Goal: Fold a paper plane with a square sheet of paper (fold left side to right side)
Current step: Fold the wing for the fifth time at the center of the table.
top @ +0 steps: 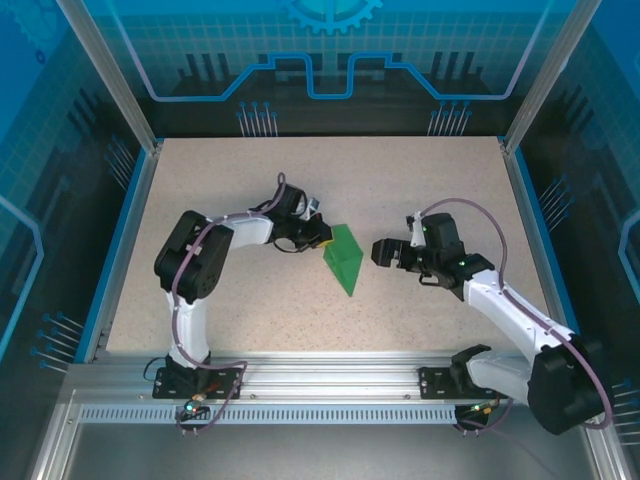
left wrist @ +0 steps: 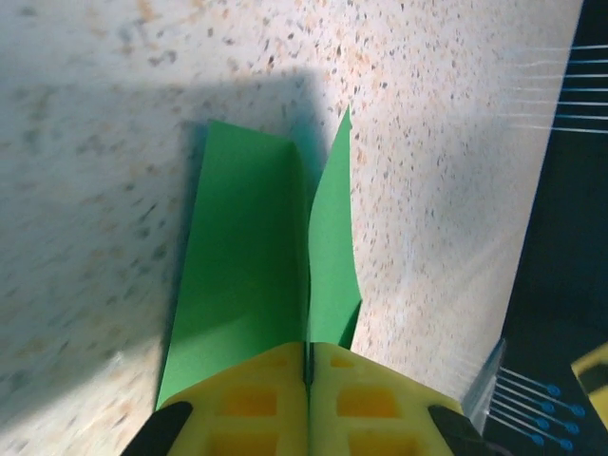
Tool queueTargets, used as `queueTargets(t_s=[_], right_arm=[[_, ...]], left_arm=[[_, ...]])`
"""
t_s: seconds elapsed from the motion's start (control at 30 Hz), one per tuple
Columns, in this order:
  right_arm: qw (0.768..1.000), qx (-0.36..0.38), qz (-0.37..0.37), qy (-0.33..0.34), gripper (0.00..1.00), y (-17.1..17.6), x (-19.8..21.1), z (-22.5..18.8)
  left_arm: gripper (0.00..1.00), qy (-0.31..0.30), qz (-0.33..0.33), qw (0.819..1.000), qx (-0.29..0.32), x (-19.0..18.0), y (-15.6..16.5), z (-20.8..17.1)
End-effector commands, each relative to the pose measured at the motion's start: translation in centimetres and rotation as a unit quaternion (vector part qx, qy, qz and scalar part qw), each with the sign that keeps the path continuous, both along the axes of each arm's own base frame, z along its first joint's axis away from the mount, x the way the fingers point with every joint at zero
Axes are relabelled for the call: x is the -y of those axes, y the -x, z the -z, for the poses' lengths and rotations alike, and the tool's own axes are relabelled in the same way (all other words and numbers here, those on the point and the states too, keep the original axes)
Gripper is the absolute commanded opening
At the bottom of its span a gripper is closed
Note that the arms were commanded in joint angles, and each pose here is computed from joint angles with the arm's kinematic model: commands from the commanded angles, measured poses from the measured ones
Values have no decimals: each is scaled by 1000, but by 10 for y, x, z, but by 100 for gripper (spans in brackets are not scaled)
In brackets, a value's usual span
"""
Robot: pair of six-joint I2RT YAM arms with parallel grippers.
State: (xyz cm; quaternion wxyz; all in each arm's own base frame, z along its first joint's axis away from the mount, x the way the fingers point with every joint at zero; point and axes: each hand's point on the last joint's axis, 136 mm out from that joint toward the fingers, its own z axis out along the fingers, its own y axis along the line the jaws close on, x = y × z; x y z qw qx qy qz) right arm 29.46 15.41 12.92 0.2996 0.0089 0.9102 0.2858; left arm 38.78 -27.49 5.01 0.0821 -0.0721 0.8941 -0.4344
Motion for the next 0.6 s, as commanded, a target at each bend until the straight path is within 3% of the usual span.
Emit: queueTargets(t_s=[0.0,0.1,0.23,0.57], right_arm=[[995,40,-69,-58,100,-17,-22,-26],[988,43,-98,-107,98,-27,-35,-19],[980,24,-150,-130,85,-37,-53,0],[961,11,-207,-184,75,-41,-73,31]], left_arm=[[2,50,74,993,77,3,13,-39],[2,71,108,987,91,2,25,-47],[2,80,128,982,111,1,37,-52],[2,106,151,977,109,5,46,-50]])
